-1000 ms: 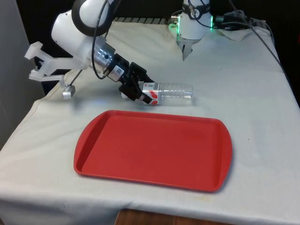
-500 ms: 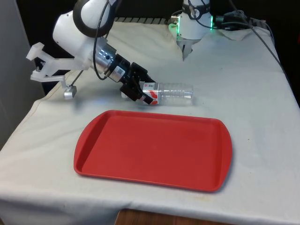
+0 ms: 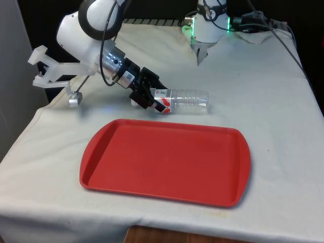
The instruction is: Place the bottle upright on the tray.
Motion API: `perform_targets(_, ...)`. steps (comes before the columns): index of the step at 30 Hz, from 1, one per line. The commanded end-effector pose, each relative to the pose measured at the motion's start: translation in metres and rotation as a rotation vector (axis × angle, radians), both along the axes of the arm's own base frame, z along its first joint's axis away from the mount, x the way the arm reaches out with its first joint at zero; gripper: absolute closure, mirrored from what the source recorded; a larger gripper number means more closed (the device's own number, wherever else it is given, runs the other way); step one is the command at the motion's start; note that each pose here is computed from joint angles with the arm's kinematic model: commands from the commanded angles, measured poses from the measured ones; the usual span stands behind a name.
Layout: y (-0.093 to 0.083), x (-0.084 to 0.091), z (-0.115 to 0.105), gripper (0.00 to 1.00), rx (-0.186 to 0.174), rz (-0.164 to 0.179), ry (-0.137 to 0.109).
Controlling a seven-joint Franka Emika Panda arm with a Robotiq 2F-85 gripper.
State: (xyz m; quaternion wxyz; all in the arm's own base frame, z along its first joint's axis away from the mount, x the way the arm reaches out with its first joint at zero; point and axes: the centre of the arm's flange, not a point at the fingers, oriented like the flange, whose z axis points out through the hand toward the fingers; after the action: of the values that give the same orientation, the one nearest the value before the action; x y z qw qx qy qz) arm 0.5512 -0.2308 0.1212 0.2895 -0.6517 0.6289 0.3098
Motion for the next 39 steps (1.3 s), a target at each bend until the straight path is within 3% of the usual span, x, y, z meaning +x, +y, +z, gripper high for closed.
perform_targets(1,0.0,0.0,0.0,0.06,-0.001,-0.001,-0.001)
perform_targets(6,0.0,0.0,0.0,0.42,0.0,0.0,-0.001)
perform_targets(12,-0.001,-0.001,0.003,0.7,0.012,0.003,0.002)
perform_targets(20,0.002,0.002,0.005,0.85,0.006,0.002,0.003)
perform_targets(22,0.0,0.0,0.006,0.85,0.017,0.003,0.002)
perform_targets(39,0.002,0.029,0.045,0.86,-0.039,-0.038,-0.002)
